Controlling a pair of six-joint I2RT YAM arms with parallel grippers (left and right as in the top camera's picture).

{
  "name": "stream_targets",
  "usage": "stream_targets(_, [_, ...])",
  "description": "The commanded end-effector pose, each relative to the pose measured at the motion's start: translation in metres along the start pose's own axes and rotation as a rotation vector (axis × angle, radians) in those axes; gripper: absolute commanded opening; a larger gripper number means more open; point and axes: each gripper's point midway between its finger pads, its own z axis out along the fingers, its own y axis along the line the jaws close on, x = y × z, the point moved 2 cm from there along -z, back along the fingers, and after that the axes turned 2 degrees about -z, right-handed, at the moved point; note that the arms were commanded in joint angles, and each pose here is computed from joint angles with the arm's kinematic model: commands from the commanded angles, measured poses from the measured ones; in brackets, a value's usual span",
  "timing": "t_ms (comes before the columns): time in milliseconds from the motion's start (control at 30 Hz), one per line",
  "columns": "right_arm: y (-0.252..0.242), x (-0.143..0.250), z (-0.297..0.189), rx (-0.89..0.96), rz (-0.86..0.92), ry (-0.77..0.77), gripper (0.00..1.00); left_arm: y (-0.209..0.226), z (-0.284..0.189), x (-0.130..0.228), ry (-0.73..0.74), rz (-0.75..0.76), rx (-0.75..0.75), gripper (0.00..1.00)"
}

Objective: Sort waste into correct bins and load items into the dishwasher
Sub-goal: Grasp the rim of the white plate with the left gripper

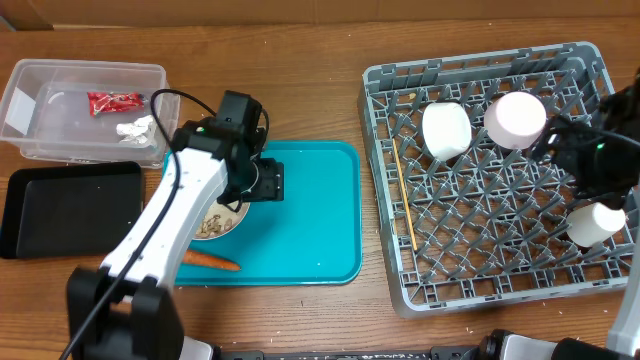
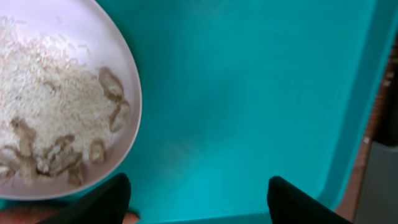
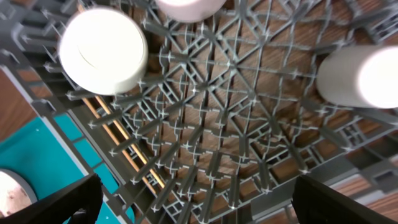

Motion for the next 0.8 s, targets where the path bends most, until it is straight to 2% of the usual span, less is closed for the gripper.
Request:
stream_targets(0, [0.002,0.007,0.016,-0.034,-0.001,0.039,1.00,0.004,0.016,-0.006,0.007,-0.033,-0.040,0.69])
stream_targets(67, [0.000,0.011,0.026,-0.036,0.003,0.060,1.00,0.007,0.023,-0.012,-0.006,-0.033,-0.067,0.66])
stream_targets(233, [-0.003,0.016,0.041,-0.029,0.008,0.087,1.00,0.015,0.044,-0.019,-0.002,-0.098,-0.125,0.66])
stream_targets(500, [-0.003,0.014,0.041,-0.031,0.007,0.081,1.00,0.017,0.074,-0.025,0.018,-0.158,-0.136,0.65])
stream_targets(767, [-0.003,0.015,0.041,-0.030,0.007,0.083,1.00,0.022,0.092,-0.028,0.026,-0.190,-0.174,0.59])
